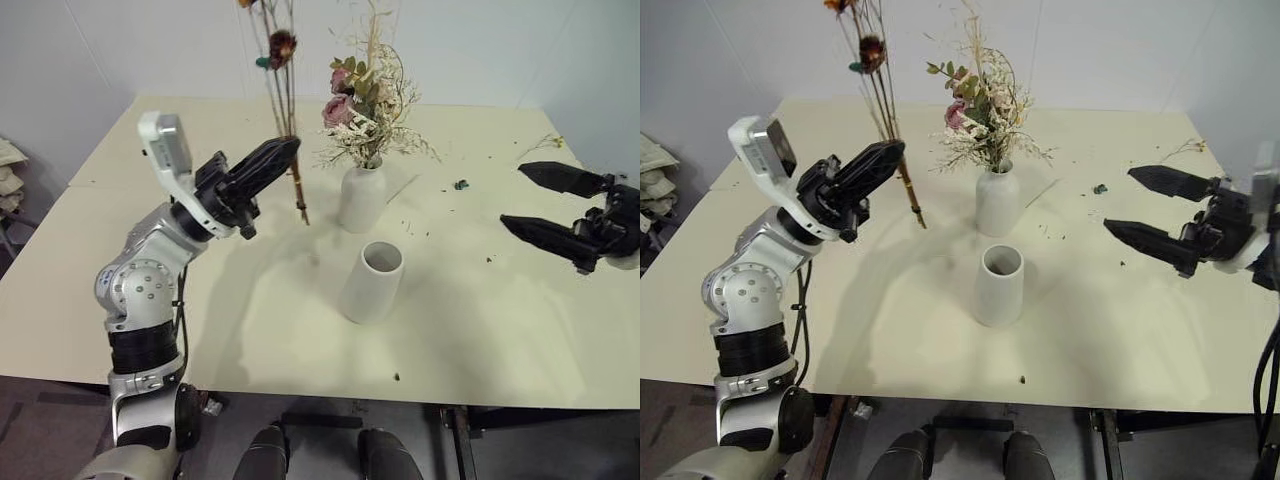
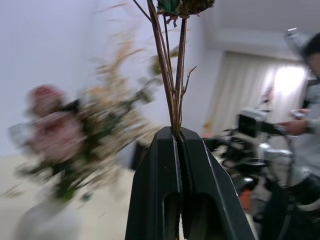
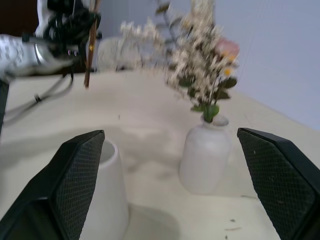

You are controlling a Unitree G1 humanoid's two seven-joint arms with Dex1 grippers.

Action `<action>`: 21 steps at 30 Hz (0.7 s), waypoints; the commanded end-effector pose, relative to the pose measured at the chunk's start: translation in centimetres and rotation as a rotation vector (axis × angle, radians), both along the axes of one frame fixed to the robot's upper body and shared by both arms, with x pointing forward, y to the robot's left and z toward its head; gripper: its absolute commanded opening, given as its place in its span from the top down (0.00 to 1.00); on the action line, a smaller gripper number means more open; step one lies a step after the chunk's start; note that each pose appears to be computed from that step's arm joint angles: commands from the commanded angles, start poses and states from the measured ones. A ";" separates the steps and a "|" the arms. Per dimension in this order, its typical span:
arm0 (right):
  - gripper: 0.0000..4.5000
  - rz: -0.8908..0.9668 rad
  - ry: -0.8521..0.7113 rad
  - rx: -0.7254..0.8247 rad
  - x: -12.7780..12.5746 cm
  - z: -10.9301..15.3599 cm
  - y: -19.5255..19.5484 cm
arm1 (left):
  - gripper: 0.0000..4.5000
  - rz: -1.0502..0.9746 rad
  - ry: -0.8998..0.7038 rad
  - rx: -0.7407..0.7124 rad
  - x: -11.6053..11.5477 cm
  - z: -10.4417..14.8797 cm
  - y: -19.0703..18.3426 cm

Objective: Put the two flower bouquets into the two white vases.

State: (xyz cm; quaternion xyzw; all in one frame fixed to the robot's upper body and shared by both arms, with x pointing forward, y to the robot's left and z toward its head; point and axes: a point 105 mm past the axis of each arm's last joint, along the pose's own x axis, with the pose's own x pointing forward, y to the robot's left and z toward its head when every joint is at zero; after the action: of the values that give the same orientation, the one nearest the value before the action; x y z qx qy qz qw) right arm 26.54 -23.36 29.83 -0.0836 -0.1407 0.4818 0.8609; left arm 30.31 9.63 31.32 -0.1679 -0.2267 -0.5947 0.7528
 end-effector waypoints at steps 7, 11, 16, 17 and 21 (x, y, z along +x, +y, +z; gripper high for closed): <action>0.00 0.119 0.041 0.013 -1.5 -1.0 1.8 | 1.00 -0.141 -0.111 -0.008 0.1 1.6 -3.9; 0.00 0.214 0.089 -0.021 -2.1 -2.6 3.4 | 1.00 -0.201 -0.136 0.025 -0.1 0.5 -5.3; 0.00 0.277 0.095 -0.050 -2.3 -3.3 4.5 | 1.00 -0.221 -0.149 0.047 0.1 -0.7 -6.0; 0.00 0.290 0.095 -0.053 -2.3 -3.4 4.7 | 1.00 -0.226 -0.149 0.047 0.2 -0.8 -6.2; 0.00 0.317 0.102 -0.067 -2.2 -3.7 5.2 | 1.00 -0.244 -0.146 0.039 0.4 -1.2 -6.8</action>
State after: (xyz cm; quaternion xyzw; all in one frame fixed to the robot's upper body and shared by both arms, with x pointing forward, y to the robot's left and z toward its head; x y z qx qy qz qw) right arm 24.74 -18.53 25.63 -0.0477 -0.0772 0.6102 0.7870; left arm 31.19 3.14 29.45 -0.1485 -0.2291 -0.6897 0.6707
